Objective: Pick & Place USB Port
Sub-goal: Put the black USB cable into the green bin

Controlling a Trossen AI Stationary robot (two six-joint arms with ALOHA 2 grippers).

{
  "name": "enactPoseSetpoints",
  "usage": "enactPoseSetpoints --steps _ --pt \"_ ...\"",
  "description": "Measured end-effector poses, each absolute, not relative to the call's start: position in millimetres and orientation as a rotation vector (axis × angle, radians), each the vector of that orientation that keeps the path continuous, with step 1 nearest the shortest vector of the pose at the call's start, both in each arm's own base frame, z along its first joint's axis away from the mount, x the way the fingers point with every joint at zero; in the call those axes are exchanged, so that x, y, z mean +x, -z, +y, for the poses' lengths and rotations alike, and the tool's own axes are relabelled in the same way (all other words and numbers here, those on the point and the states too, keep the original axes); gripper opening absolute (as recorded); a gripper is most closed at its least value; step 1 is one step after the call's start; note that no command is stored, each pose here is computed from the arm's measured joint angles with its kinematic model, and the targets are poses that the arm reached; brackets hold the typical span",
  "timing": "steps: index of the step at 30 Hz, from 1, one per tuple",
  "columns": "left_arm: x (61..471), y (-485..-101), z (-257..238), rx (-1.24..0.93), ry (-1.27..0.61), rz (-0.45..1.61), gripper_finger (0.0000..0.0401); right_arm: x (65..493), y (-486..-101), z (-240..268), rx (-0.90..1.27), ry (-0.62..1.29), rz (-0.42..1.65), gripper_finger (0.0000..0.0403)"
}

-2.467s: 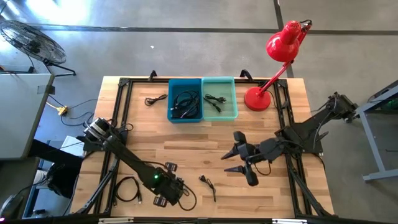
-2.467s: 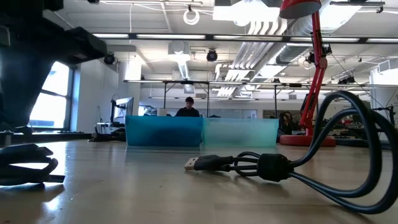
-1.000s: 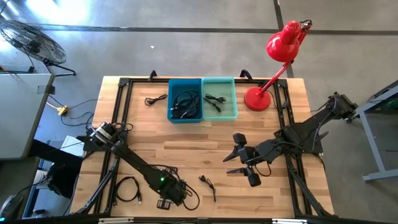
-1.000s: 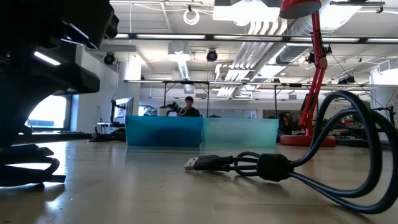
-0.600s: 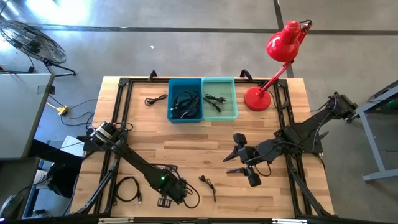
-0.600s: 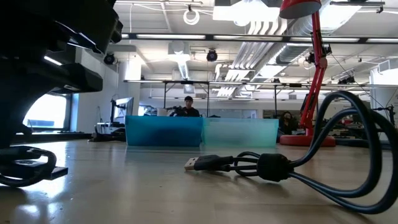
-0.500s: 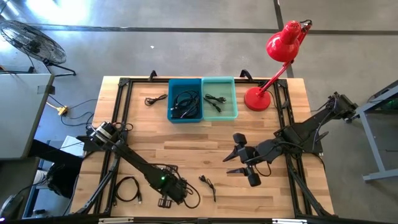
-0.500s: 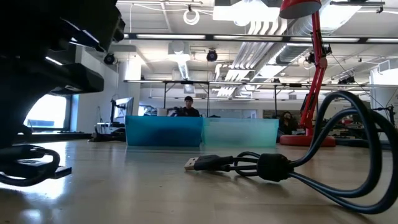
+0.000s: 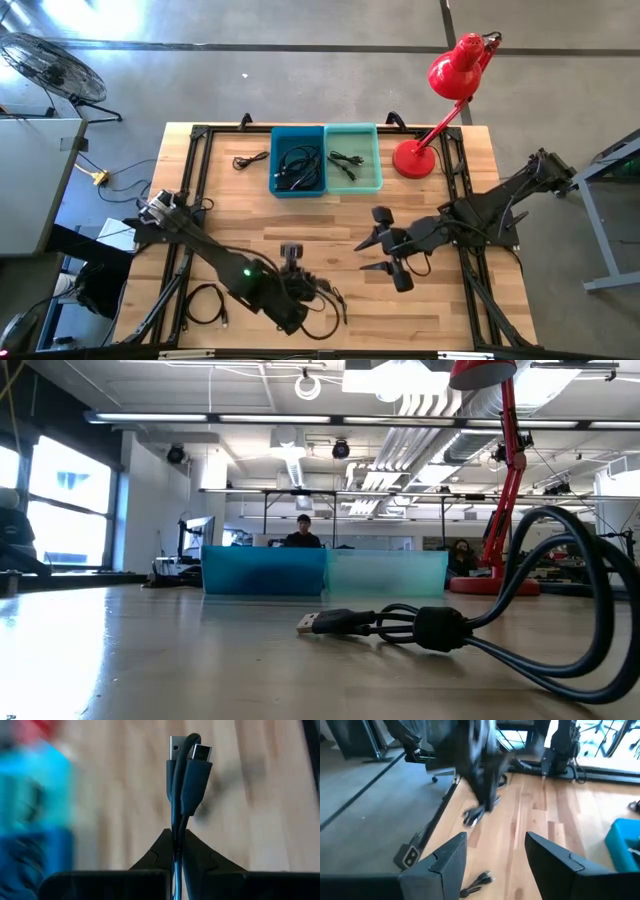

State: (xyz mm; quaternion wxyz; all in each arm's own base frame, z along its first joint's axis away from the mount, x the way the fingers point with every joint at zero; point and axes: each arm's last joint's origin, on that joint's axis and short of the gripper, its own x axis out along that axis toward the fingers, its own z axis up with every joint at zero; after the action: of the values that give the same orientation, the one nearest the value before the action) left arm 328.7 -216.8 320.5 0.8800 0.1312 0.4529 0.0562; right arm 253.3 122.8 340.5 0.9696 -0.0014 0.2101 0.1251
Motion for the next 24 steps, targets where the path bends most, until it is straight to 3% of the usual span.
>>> enactPoseSetpoints --steps 5,9,16,24 --pt "326.5 -387.7 -211.0 0.273 -0.327 0.613 0.0010 250.5 -349.6 124.3 -0.128 -0.296 0.337 0.0192" --pt "321.2 -419.6 -210.2 0.263 -0.380 0.488 0.0010 238.9 -367.6 129.9 -0.268 -0.276 0.189 0.0192" --pt "328.0 -430.7 -212.5 0.252 -0.481 0.352 0.0010 218.7 -398.9 135.4 -0.530 -0.120 -0.045 0.0192" --pt "342.3 -450.5 -212.2 0.350 -0.399 0.257 0.0010 221.8 -412.4 131.6 -0.522 -0.111 -0.189 0.0192"
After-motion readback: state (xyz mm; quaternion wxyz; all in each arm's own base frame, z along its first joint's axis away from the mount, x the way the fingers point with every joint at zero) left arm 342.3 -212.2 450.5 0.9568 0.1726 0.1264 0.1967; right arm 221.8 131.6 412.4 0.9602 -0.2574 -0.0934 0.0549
